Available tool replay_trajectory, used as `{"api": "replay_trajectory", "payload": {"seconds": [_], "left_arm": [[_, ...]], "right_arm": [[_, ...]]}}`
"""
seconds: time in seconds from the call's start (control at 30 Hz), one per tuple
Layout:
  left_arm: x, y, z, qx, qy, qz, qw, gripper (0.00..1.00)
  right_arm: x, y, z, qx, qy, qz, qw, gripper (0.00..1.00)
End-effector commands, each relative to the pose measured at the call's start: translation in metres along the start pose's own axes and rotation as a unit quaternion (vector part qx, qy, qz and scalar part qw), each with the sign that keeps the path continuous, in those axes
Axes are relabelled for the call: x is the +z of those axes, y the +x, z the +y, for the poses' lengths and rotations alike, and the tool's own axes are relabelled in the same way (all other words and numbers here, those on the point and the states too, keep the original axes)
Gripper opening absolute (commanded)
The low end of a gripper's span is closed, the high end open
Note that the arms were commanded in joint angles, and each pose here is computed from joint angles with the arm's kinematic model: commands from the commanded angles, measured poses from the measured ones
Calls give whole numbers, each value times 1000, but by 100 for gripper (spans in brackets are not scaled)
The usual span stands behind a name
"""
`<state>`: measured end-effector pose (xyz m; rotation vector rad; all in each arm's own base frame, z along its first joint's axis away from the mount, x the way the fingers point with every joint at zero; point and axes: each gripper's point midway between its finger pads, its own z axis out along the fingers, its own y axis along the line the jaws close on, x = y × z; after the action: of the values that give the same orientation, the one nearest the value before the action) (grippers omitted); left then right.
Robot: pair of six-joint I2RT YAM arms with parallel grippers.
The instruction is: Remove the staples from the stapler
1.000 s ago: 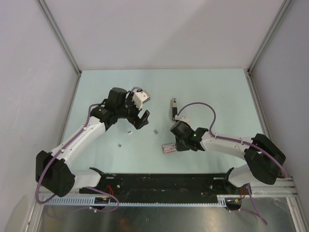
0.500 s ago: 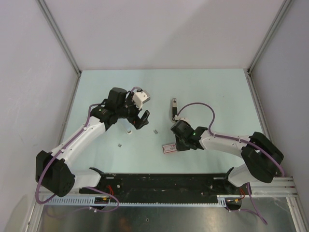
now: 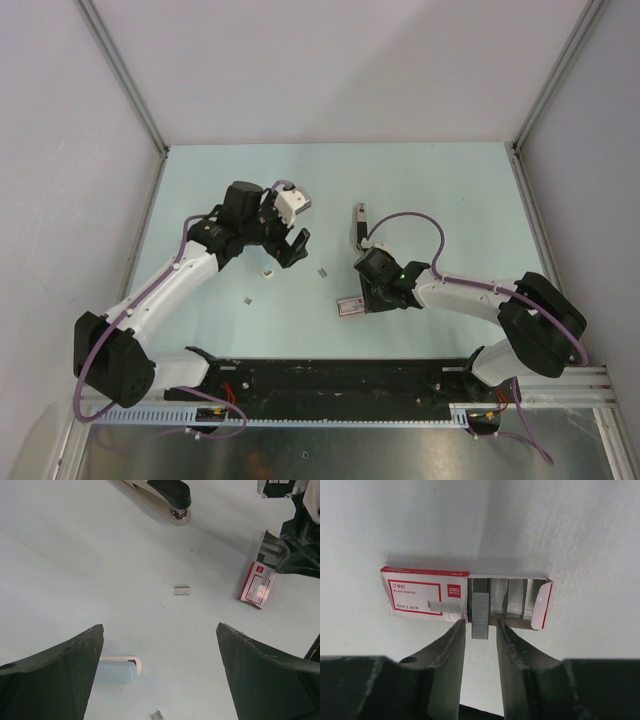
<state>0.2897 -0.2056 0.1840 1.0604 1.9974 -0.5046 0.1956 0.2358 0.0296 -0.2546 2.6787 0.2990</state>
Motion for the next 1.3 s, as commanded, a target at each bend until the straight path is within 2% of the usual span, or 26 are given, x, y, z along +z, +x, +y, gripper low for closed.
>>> {"api": "replay_trajectory", "payload": {"seconds": [0.0, 0.13, 0.33, 0.47, 0.93, 1.27], "left_arm": [[-11, -11, -6, 1, 10, -24, 1000, 99], [-11, -11, -7, 1, 12, -24, 1000, 99], [-11, -11, -7, 0, 12, -23, 1000, 100], [-11, -11, -7, 0, 13, -23, 1000, 100], [-11, -10, -7, 0, 12, -21, 1000, 99], [-11, -9, -7, 2, 11, -20, 1000, 100]], "right_arm": [[-10, -17, 4, 2, -7, -31, 999, 37], [-19, -23, 2, 6, -2, -51, 999, 36], [-30, -21, 2, 15, -10, -73, 997, 12], [-27, -8, 1, 11, -21, -54, 998, 2], [-20, 18, 7, -23, -54, -2, 998, 0], [-9, 16, 5, -28, -61, 13, 998, 0]]}}
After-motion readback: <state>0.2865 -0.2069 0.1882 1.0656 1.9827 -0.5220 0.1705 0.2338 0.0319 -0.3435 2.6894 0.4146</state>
